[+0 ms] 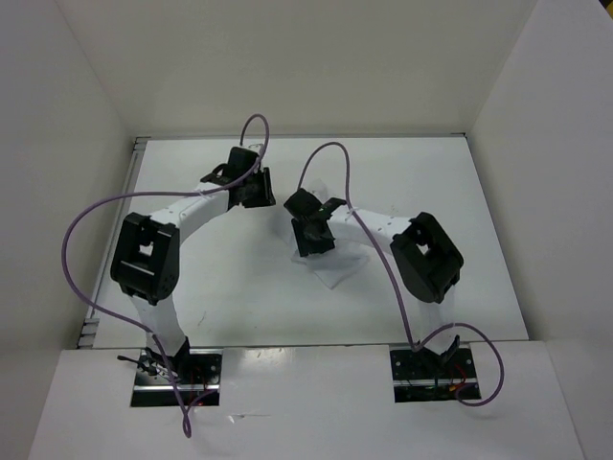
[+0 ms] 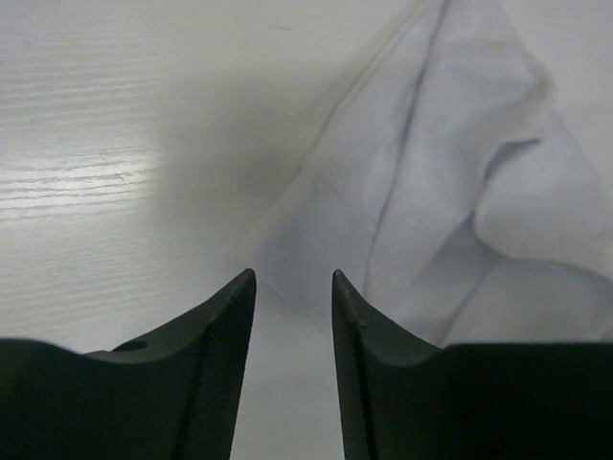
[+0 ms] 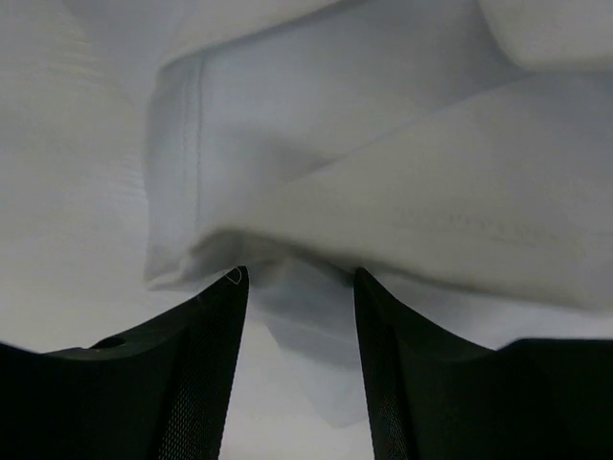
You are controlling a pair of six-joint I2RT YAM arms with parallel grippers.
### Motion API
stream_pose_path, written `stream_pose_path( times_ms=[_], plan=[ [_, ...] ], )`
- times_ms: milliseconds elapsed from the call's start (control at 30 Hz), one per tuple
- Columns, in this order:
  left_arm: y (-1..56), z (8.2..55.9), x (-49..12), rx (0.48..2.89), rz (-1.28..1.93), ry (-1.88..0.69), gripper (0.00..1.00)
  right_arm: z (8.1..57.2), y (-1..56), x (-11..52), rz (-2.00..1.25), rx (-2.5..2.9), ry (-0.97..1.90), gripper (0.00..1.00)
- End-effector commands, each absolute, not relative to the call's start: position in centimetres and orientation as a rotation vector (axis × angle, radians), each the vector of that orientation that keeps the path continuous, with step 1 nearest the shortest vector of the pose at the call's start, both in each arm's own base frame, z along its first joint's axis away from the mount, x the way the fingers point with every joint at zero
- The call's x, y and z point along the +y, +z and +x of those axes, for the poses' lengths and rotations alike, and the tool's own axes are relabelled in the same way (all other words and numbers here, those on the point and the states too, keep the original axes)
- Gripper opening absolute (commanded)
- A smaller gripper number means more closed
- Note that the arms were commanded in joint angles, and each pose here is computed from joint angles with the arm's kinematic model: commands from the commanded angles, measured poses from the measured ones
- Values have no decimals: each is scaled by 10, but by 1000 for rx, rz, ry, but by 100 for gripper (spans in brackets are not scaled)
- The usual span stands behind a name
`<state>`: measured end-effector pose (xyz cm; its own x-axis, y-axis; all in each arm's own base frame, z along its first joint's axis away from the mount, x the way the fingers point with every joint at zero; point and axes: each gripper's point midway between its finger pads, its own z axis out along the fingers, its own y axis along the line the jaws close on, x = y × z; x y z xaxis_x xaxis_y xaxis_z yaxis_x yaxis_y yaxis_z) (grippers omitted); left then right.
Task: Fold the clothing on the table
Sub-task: Flatten the skirt out
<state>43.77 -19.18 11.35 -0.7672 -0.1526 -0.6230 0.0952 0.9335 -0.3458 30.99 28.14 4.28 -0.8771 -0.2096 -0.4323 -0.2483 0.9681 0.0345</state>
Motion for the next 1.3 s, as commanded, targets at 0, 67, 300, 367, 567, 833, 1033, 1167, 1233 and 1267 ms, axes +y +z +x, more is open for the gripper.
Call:
stream_pose_path(
  times_ms=[0, 67, 300, 367, 567, 833, 1033, 1167, 1233, 1267],
  plan=[
    [107, 457, -180, 2382, -25, -350, 44, 319, 36, 287, -345, 2653, 102, 54],
    [95, 457, -180, 2408, -25, -341, 36, 319, 26, 287, -361, 2663, 87, 50],
    [87, 463, -198, 2387, -6, -480, 35, 327, 51, 281, -312, 2598, 62, 0],
    [81, 462, -204, 2391, -2, -523, 33, 330, 81, 284, -291, 2539, 120, 0],
    [44, 465, -216, 2456, -25, -586, 16, 326, 109, 292, -301, 2529, 203, 0],
    [18, 472, -216, 2518, -43, -433, 0, 320, 96, 298, -315, 2574, 230, 0],
    [-5, 454, -210, 2590, 3, -286, 0, 328, 107, 299, -286, 2545, 221, 0],
    [-14, 444, -198, 2615, 15, -222, 0, 338, 118, 287, -250, 2521, 201, 0],
    [-15, 439, -194, 2627, 12, -203, 0, 346, 123, 277, -211, 2522, 218, 0],
    [-19, 434, -192, 2640, 13, -197, 0, 350, 124, 276, -198, 2518, 229, 0]
  ],
)
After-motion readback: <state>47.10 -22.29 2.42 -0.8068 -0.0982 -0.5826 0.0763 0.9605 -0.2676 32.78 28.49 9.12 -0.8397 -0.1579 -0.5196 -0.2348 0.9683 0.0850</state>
